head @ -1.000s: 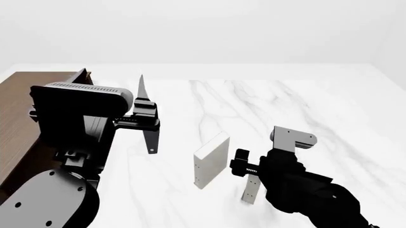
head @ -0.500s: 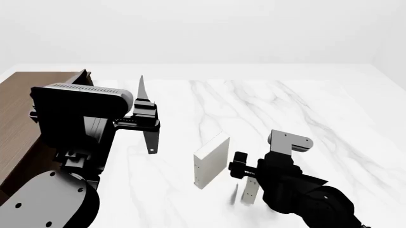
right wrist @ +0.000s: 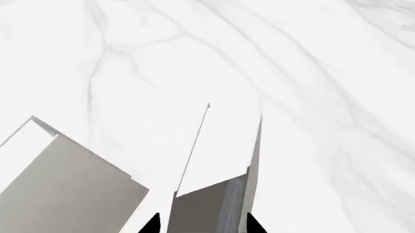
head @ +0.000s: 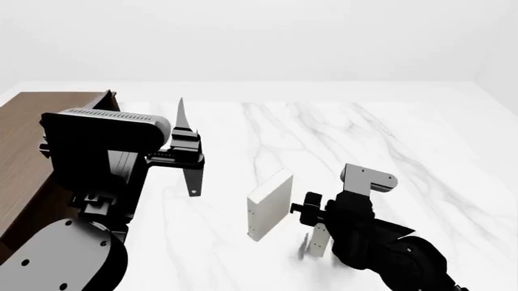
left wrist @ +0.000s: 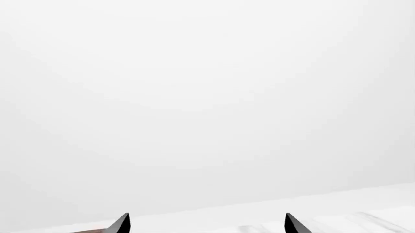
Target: Pick up the book on the right and place it under the cabinet shelf.
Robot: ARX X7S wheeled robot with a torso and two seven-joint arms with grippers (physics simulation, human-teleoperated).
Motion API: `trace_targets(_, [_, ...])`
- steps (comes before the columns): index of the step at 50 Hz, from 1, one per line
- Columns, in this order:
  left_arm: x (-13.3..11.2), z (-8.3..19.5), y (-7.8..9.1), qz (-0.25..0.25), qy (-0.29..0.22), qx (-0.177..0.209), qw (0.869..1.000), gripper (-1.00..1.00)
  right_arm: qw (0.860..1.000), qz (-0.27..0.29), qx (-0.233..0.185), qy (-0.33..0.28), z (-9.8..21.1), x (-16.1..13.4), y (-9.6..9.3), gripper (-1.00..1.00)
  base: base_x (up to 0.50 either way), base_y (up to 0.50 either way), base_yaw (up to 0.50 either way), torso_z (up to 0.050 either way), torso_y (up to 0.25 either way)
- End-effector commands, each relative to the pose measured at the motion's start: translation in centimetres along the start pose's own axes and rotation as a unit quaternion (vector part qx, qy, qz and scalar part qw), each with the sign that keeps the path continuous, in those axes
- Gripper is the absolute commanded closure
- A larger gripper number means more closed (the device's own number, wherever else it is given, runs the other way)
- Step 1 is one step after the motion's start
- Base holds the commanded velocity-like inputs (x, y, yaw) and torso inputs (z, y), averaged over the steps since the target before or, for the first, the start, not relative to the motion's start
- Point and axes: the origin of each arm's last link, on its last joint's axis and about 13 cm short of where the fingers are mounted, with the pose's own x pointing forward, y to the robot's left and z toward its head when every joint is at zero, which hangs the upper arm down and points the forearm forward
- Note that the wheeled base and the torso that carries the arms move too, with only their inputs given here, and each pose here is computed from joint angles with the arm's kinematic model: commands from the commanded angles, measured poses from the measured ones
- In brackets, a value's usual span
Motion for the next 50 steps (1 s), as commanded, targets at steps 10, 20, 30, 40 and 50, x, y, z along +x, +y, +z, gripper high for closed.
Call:
trace_targets(10, [0.0, -0.1, 0.0, 0.0, 0.0, -0.001, 1.0, -1.0, 0.999, -0.022, -0.019, 0.025, -1.4, 0.1, -0.5, 1.0, 0.0, 0.0, 0.0, -0.002, 0.0])
trace_targets(20, [-0.1, 0.0, 0.1, -0.001, -0.002, -0.003, 1.0, -1.0, 0.998, -0.049, -0.025, 0.001, -0.7, -0.7, -1.0, 1.0, 0.0, 0.0, 0.0, 0.0, 0.0])
trace_targets(30, [0.0, 0.0, 0.1, -0.004, -0.006, -0.005, 1.0, -1.0, 0.995, -0.08, -0.053, -0.028, 0.5, -2.4, -2.1, 1.0, 0.0, 0.0, 0.0, 0.0, 0.0])
trace_targets(40, [0.1, 0.2, 0.1, -0.006, -0.009, -0.006, 1.0, -1.0, 0.988, -0.096, -0.097, -0.078, 2.8, -5.1, -3.1, 1.0, 0.0, 0.0, 0.0, 0.0, 0.0])
trace_targets(50, [0.2, 0.5, 0.0, -0.009, -0.013, -0.006, 1.0, -1.0, 0.973, -0.072, -0.139, -0.169, 6.7, -9.2, -3.5, 1.0, 0.0, 0.0, 0.0, 0.0, 0.001])
